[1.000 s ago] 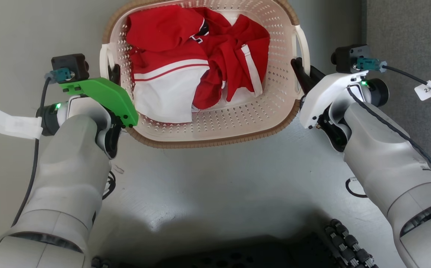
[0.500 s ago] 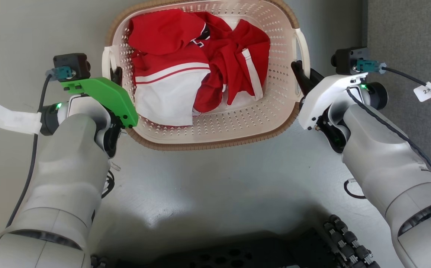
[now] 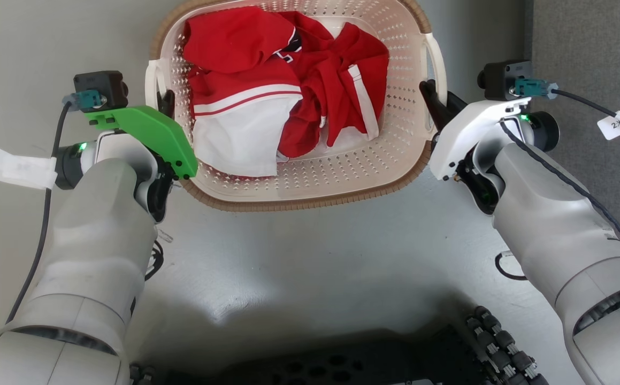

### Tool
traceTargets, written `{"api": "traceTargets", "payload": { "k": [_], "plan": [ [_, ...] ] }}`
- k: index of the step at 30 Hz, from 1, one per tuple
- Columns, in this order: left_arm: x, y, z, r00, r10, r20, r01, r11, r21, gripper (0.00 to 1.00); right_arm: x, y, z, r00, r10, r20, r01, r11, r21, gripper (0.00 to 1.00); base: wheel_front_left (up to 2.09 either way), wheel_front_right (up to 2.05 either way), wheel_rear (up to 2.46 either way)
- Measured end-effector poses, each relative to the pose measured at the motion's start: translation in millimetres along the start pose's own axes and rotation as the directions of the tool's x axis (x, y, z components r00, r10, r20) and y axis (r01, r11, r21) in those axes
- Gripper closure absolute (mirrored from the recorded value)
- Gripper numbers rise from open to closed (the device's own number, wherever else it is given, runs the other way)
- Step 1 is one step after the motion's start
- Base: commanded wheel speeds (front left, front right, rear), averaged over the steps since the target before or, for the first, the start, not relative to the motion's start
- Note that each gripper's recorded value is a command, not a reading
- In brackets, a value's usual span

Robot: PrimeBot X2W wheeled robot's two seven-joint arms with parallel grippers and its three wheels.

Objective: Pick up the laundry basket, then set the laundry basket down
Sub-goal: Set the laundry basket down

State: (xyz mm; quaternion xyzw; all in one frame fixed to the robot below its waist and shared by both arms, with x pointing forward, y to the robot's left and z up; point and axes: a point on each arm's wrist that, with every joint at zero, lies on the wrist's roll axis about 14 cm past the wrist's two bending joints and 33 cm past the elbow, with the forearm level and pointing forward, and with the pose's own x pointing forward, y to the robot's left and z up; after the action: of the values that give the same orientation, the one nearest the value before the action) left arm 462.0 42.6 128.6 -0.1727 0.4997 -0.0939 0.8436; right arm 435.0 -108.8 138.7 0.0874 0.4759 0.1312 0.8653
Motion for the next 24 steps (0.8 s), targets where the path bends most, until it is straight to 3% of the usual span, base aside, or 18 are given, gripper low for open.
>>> {"api": "traceTargets", "payload": {
  "k": [3, 4, 5, 11, 24],
  "plan": [
    [0, 0, 0, 1.0, -0.006, -0.002, 0.006, 1.0, -0.001, 1.0, 0, 0, 0, 1.0, -0.001, 0.002, 0.001, 1.0, 0.004, 0.98, 0.0, 0.0, 0.0],
    [0, -1, 0, 1.0, -0.012, -0.002, 0.012, 1.0, -0.01, 0.87, 1, 0, 2, 1.0, -0.004, 0.009, 0.004, 1.0, 0.02, 0.34, 0.0, 0.0, 0.0],
    [0, 0, -1, 1.0, -0.015, -0.009, 0.015, 1.0, -0.012, 0.0, 2, 0, 5, 1.0, -0.008, 0.023, 0.007, 0.999, 0.043, 0.0, 0.0, 0.0, 0.0],
    [-1, 17, 7, 1.0, 0.019, 0.01, -0.019, 1.0, -0.001, 0.0, 3, -2, 13, 0.999, -0.005, 0.048, 0.004, 0.999, 0.035, 0.0, 0.0, 0.0, 0.0],
    [-4, 10, 22, 0.999, -0.008, 0.051, 0.007, 1.0, 0.026, 0.0, 1, 12, 22, 0.996, 0.039, 0.076, -0.039, 0.999, -0.004, 0.0, 0.0, 0.0, 0.0]
  ]
}}
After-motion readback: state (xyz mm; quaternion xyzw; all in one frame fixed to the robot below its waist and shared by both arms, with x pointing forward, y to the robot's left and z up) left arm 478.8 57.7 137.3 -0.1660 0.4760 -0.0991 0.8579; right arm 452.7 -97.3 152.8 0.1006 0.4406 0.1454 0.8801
